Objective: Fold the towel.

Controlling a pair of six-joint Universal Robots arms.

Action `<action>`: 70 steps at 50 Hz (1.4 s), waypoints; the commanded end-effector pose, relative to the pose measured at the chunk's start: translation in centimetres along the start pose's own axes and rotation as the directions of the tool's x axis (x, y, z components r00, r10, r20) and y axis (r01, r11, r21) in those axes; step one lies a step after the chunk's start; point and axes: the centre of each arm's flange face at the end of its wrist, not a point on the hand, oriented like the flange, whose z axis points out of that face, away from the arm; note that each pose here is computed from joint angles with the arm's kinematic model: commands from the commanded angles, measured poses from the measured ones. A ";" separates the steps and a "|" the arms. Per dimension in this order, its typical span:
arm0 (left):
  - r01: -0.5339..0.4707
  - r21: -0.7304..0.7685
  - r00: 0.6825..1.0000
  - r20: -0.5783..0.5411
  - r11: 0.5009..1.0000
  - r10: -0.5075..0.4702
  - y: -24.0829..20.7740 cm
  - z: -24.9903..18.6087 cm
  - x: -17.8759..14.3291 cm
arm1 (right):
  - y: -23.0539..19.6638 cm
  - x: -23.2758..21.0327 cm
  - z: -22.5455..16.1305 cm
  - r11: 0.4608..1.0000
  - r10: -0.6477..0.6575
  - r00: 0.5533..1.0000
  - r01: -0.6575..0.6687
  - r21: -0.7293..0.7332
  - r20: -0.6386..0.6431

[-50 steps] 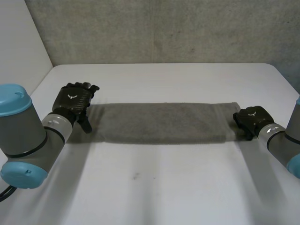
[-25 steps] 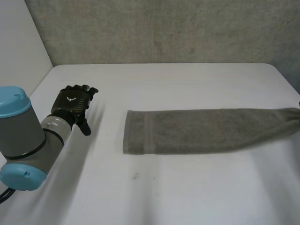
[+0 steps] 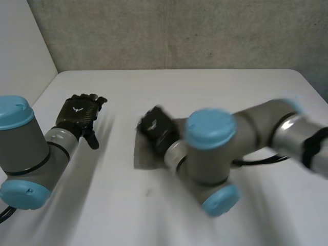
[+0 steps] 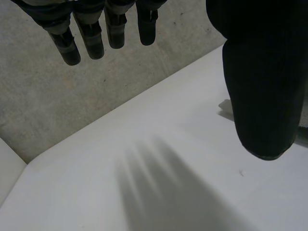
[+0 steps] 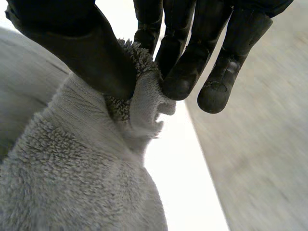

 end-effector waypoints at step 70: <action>0.064 0.129 0.998 -0.028 0.990 -0.061 -4.0 -0.2 1.0 | -1.8 -3.5 -4.2 0.982 -0.176 0.976 0.165 0.093 0.128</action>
